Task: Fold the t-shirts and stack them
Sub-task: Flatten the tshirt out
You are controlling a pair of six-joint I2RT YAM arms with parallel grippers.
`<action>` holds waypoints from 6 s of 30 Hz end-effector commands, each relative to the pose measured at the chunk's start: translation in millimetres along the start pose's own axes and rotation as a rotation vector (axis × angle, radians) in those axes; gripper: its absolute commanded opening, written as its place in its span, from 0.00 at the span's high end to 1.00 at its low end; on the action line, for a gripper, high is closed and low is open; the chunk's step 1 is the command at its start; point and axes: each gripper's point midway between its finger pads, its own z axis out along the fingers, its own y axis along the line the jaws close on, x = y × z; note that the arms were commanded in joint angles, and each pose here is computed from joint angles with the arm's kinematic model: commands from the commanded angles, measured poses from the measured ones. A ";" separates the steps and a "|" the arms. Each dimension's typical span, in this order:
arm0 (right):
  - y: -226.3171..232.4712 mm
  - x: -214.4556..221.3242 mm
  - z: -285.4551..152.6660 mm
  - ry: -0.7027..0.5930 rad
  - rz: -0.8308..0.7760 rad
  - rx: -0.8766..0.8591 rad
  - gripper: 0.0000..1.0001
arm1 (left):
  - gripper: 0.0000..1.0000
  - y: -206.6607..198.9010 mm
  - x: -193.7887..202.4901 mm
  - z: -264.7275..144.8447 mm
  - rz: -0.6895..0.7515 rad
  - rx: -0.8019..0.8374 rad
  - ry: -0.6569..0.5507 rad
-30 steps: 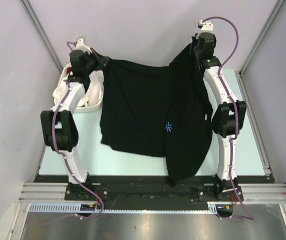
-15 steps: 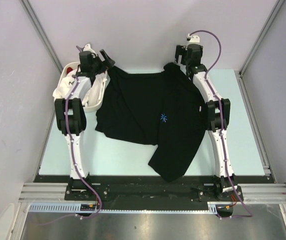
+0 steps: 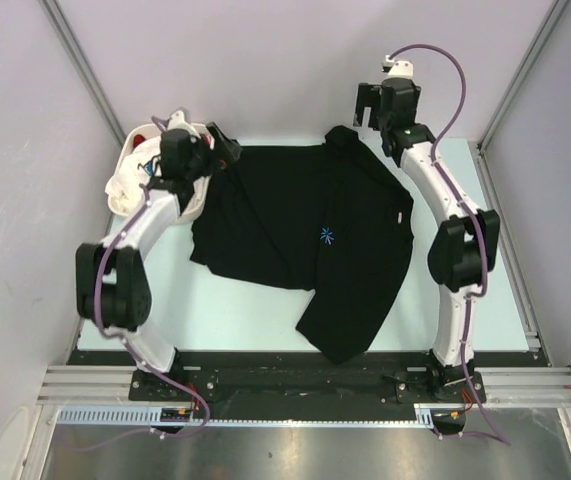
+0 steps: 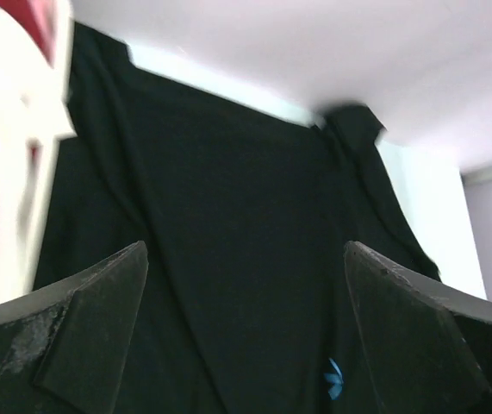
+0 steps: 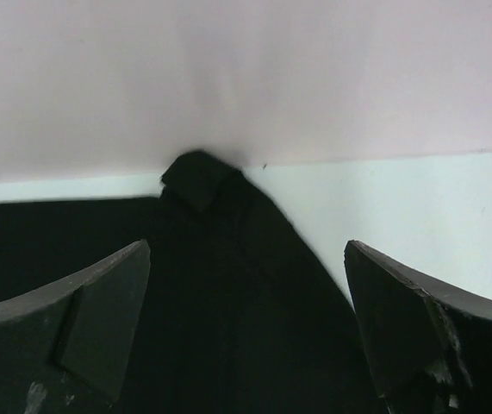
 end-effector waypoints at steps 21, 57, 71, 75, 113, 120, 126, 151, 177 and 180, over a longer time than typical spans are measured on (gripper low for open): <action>5.7 277.8 -174.5 0.725 -0.035 0.045 0.01 | 0.00 61.7 202.2 -110.9 0.012 -0.182 0.341; -103.9 334.5 -154.6 0.862 0.103 0.378 0.53 | 0.00 47.0 184.9 -148.5 0.048 -0.122 0.281; -166.8 311.5 -169.1 0.824 0.157 0.566 1.00 | 0.00 43.3 177.9 -164.3 0.051 -0.108 0.261; -189.0 304.9 -174.9 0.819 0.200 0.618 1.00 | 0.00 43.3 178.2 -168.7 0.031 -0.105 0.249; -60.5 146.1 -215.7 0.379 0.033 0.295 0.00 | 0.13 115.8 249.0 -126.5 0.003 -0.420 0.428; -62.1 142.5 -220.0 0.369 0.029 0.283 0.00 | 0.63 119.5 254.6 -143.2 0.003 -0.426 0.434; -59.0 142.7 -221.2 0.370 0.038 0.266 0.00 | 1.00 124.9 260.4 -158.8 0.004 -0.442 0.454; -60.3 122.9 -160.0 0.349 0.171 0.194 0.00 | 0.00 82.2 198.7 -221.0 -0.129 -0.299 0.221; -56.2 140.6 99.3 0.298 0.204 0.144 0.13 | 0.00 20.6 139.3 -143.4 -0.002 -0.149 0.198; -52.1 143.2 105.8 0.288 0.209 0.118 0.16 | 0.00 20.6 137.7 -139.5 0.011 -0.152 0.196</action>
